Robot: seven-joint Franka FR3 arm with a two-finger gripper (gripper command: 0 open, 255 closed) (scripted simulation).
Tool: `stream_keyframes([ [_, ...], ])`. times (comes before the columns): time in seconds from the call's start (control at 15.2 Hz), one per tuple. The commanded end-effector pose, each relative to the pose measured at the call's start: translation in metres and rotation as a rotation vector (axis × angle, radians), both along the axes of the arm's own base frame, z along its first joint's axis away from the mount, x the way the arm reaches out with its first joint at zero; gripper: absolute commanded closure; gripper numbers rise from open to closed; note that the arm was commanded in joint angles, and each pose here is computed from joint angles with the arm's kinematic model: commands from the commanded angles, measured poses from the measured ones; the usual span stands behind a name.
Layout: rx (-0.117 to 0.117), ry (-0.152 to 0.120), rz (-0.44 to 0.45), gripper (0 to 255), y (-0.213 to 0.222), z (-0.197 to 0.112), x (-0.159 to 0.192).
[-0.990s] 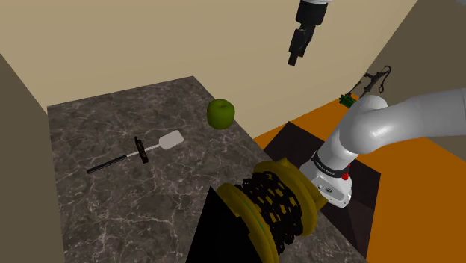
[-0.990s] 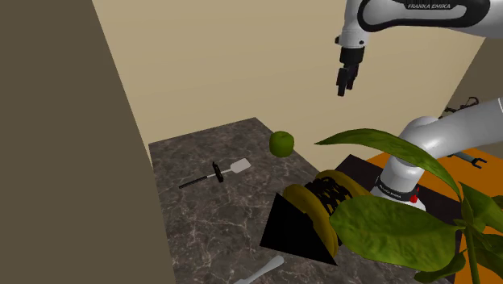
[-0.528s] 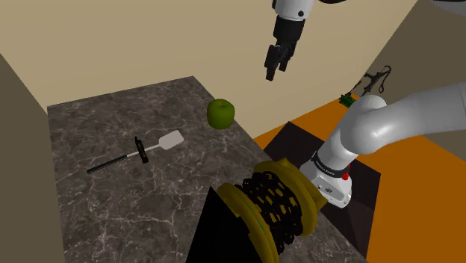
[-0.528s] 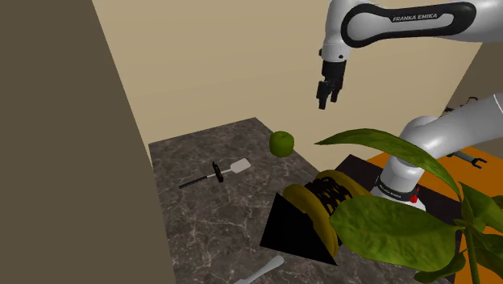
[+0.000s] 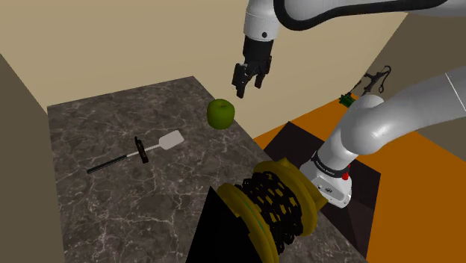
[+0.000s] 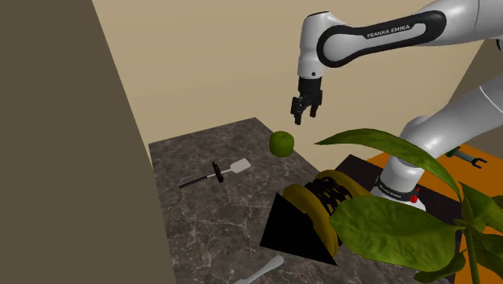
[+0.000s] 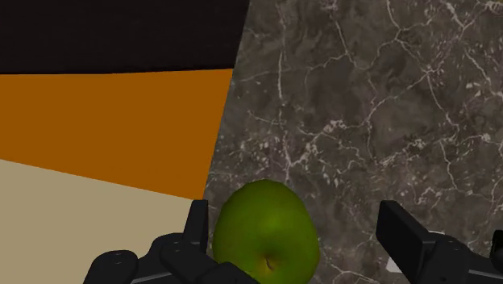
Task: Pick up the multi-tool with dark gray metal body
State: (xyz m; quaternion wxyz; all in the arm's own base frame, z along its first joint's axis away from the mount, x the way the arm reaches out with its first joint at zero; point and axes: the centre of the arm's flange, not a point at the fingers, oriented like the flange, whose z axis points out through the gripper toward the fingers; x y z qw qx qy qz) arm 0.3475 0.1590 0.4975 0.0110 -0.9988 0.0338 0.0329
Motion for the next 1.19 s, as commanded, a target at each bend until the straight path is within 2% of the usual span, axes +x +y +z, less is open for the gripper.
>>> stream_keyframes([
  [0.0,0.004,-0.002,-0.025,0,0.021,-0.011,0.007],
  [1.12,0.027,-0.017,-0.212,0,0.196,-0.099,0.104],
])
